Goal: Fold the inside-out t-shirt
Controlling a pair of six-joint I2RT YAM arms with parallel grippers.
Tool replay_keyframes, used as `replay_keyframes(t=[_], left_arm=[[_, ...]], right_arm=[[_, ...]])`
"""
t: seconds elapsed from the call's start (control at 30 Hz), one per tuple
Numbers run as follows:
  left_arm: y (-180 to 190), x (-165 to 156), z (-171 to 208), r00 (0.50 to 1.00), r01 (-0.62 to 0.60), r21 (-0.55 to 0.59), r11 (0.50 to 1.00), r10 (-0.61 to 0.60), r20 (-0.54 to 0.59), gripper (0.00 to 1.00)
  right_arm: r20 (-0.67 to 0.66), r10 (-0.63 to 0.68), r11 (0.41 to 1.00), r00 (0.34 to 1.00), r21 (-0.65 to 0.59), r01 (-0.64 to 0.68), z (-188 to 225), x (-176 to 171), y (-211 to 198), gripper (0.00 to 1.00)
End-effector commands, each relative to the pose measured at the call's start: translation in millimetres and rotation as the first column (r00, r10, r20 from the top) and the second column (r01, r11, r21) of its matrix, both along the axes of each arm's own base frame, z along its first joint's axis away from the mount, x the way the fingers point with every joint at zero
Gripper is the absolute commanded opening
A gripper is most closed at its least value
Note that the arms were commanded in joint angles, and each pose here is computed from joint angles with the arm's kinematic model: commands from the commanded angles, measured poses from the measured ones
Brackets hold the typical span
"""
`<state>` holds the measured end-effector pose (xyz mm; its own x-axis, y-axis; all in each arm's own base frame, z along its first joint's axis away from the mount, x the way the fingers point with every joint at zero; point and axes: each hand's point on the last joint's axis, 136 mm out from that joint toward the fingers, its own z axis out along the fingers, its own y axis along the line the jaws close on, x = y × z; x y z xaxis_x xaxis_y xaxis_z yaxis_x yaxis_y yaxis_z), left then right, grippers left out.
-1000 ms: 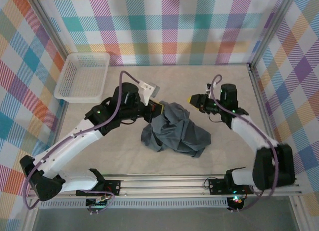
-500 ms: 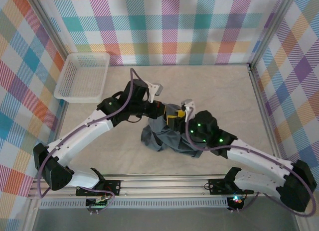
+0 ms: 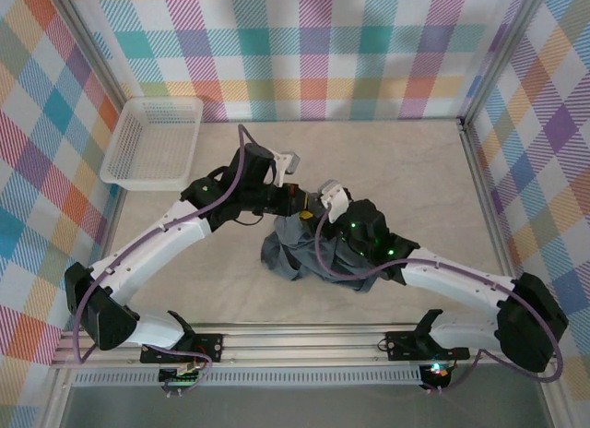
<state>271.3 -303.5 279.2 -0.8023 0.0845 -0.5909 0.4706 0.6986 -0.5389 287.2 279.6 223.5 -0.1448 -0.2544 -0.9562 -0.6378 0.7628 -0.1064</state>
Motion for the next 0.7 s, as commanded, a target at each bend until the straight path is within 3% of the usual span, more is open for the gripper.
replay_keyframes(t=[0.0,0.07,0.2,0.37,0.5,0.67], left_arm=[[0,4,15,1.0,-0.012,-0.042,0.999,0.012,0.002,0.0],[1,6,13,1.0,-0.022,-0.048,0.999,0.021,-0.01,0.0],[5,8,10,0.999,-0.034,-0.056,0.998,0.033,-0.026,0.0],[10,9,4,0.998,-0.05,-0.048,0.998,0.048,-0.039,0.0],[11,8,0,0.998,-0.05,-0.048,0.998,0.047,-0.049,0.0],[9,8,2,0.998,-0.038,-0.064,0.997,0.035,-0.044,0.0]], right_arm=[[0.126,0.018,1.0,0.992,-0.022,-0.015,32,9,10,0.8],[0.133,0.008,0.999,0.991,-0.037,-0.003,32,12,11,0.8],[0.097,-0.152,0.987,0.984,-0.027,0.155,34,27,-10,0.77],[-0.184,-0.271,0.958,0.945,0.047,0.283,17,18,-43,0.68],[-0.442,-0.25,0.928,0.861,0.145,0.344,-5,7,-65,0.6],[-0.583,-0.383,0.887,0.717,-0.016,0.461,-62,16,-104,0.42]])
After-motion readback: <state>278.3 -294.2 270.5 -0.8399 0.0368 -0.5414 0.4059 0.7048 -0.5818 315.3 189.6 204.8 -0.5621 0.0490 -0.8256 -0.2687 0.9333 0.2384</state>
